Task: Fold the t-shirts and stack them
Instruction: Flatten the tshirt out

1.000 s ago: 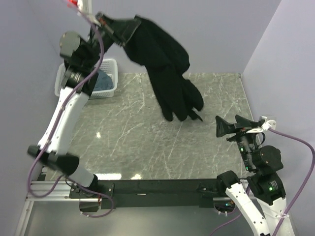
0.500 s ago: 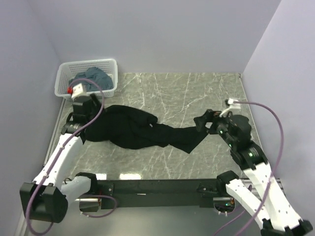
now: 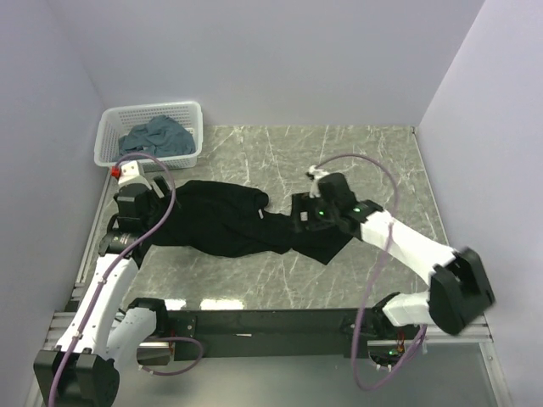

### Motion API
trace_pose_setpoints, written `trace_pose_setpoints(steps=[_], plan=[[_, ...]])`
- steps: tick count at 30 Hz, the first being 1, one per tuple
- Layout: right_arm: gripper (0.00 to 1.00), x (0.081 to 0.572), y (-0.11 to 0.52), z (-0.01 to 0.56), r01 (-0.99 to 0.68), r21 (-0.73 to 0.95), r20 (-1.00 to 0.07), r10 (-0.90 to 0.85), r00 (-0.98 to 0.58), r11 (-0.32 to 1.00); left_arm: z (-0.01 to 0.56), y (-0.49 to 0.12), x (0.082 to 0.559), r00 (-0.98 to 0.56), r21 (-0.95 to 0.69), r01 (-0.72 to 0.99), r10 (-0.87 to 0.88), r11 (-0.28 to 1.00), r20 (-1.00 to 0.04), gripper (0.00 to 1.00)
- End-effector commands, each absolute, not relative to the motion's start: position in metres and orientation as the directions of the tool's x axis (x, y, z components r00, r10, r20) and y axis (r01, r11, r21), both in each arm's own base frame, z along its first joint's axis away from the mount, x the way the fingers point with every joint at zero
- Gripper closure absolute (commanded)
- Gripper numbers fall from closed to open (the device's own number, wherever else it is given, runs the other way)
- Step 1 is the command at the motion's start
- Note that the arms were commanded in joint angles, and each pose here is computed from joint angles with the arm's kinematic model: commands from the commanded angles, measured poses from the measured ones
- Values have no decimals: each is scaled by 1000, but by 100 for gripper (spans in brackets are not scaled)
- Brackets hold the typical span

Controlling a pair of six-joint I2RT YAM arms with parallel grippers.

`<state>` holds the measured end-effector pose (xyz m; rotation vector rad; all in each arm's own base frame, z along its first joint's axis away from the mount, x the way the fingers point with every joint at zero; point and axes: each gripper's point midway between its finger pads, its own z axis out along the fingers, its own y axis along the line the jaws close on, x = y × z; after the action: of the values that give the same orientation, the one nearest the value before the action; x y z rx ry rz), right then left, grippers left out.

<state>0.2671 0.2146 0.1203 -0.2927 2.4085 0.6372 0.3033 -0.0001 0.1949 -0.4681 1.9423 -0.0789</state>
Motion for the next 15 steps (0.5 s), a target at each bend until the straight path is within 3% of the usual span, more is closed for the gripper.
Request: trace_pose_setpoints(steps=[1, 5, 9, 15], plan=[[12, 308, 256, 146, -436, 415, -699, -28, -715, 799, 194, -11, 307, -351, -281, -226, -347, 933, -870, 16], [11, 336, 294, 135, -425, 520, -658, 30, -752, 741, 188, -15, 307, -377, -281, -209, -342, 937, -861, 16], [2, 367, 325, 114, -373, 607, -597, 94, -796, 701, 187, -13, 306, -382, -266, -216, -332, 939, -862, 16], [1, 390, 353, 85, -317, 681, -520, 130, -845, 661, 189, -14, 307, -374, -272, -205, -332, 940, -866, 16]])
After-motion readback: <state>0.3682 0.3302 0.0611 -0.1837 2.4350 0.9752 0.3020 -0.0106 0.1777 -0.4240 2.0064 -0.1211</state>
